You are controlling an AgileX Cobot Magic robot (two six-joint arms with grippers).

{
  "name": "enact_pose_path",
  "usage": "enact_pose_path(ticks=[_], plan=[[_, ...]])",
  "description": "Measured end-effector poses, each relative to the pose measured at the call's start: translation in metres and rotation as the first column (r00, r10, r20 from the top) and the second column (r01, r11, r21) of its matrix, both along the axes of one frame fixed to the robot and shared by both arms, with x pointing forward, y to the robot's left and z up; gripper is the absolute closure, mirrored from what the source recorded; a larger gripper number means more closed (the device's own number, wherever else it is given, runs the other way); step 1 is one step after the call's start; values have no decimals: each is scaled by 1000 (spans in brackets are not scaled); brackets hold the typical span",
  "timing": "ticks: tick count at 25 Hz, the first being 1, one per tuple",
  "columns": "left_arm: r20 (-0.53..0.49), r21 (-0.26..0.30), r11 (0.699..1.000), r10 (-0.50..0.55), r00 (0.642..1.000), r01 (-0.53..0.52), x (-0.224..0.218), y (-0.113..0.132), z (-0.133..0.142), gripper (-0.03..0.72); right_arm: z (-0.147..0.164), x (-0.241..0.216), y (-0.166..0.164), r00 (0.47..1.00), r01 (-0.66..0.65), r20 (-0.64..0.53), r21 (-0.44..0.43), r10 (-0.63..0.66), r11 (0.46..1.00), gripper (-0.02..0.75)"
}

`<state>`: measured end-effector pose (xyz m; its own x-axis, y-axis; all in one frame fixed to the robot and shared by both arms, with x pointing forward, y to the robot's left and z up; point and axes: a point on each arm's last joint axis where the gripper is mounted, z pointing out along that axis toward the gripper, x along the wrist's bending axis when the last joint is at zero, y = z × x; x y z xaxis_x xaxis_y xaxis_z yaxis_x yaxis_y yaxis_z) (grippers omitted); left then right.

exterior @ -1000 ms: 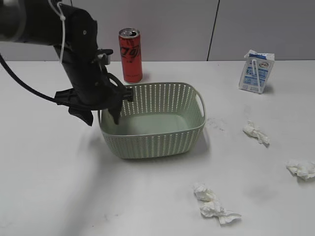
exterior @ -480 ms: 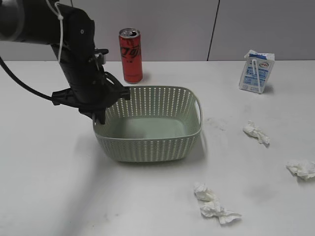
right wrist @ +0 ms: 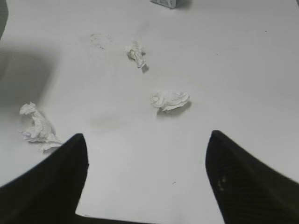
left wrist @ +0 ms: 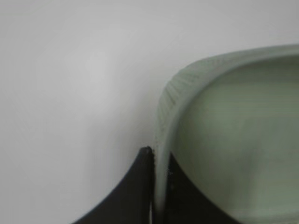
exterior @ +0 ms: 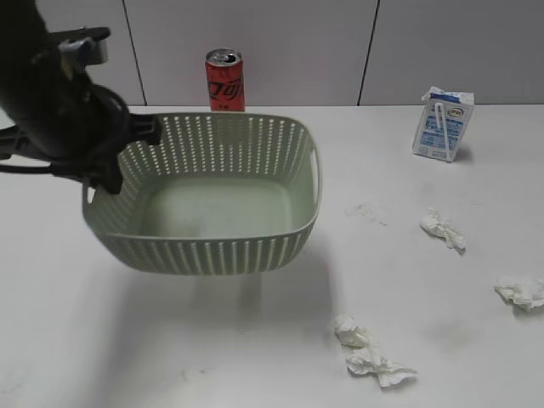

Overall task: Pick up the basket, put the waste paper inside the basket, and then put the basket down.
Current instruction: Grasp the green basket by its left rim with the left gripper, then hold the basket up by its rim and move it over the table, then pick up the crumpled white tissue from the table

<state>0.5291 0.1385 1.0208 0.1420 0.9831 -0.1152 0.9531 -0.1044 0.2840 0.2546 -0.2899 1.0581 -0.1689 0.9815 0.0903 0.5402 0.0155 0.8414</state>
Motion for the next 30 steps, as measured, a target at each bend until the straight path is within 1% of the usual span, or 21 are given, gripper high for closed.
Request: enact_pose_path(ticks=[1, 2, 3, 5, 7, 9, 12, 13, 14, 16, 17, 20, 21, 24, 30], plan=[[0, 0, 1000, 7, 1000, -7, -5, 6, -3, 688, 3, 8, 2, 1000, -1, -28, 2, 1, 1000, 148], [-22, 12, 1000, 27, 999, -27, -15, 18, -16, 688, 10, 29, 6, 996, -5, -94, 11, 5, 1000, 148], [-22, 12, 1000, 27, 999, -27, -15, 18, -16, 688, 10, 29, 6, 996, -5, -94, 11, 5, 1000, 148], [-44, 25, 999, 41, 998, -40, -19, 25, -28, 688, 16, 53, 11, 984, -14, -177, 15, 16, 1000, 148], [-52, 30, 999, 47, 998, -45, -19, 28, -33, 688, 16, 83, 18, 958, -44, -285, 8, 45, 999, 148], [-44, 21, 999, 48, 998, -47, -17, 27, -35, 688, 9, 120, 25, 911, -94, -404, -9, 83, 995, 148], [-45, 10, 999, 51, 998, -51, -15, 25, -38, 688, -4, 175, 34, 855, -141, -508, -29, 107, 990, 148], [-47, 10, 999, 52, 998, -51, -15, 25, -38, 688, -14, 198, 37, 831, -154, -545, -37, 110, 987, 148], [-47, 10, 999, 52, 998, -51, -15, 25, -38, 688, -18, 215, 40, 823, -159, -557, -40, 111, 986, 148], [-44, 8, 999, 51, 998, -51, -15, 25, -38, 688, -34, 249, 45, 791, -169, -602, -43, 110, 985, 148], [-44, 7, 999, 52, 998, -51, -15, 25, -38, 688, -38, 264, 47, 787, -169, -607, -44, 108, 985, 148], [-46, -18, 998, 58, 997, -59, -14, 22, -39, 688, -65, 306, 54, 750, -181, -653, -46, 107, 982, 148], [-48, -23, 999, 45, 998, -46, -13, 21, -41, 688, -71, 316, 56, 745, -192, -658, -52, 111, 980, 148], [-72, -25, 999, 28, 997, -30, -6, 15, -47, 688, -95, 340, 66, 716, -239, -687, -73, 125, 968, 160], [-91, -25, 999, 19, 996, -22, 24, -1, -45, 688, -137, 358, 81, 669, -338, -732, -144, 129, 930, 249]])
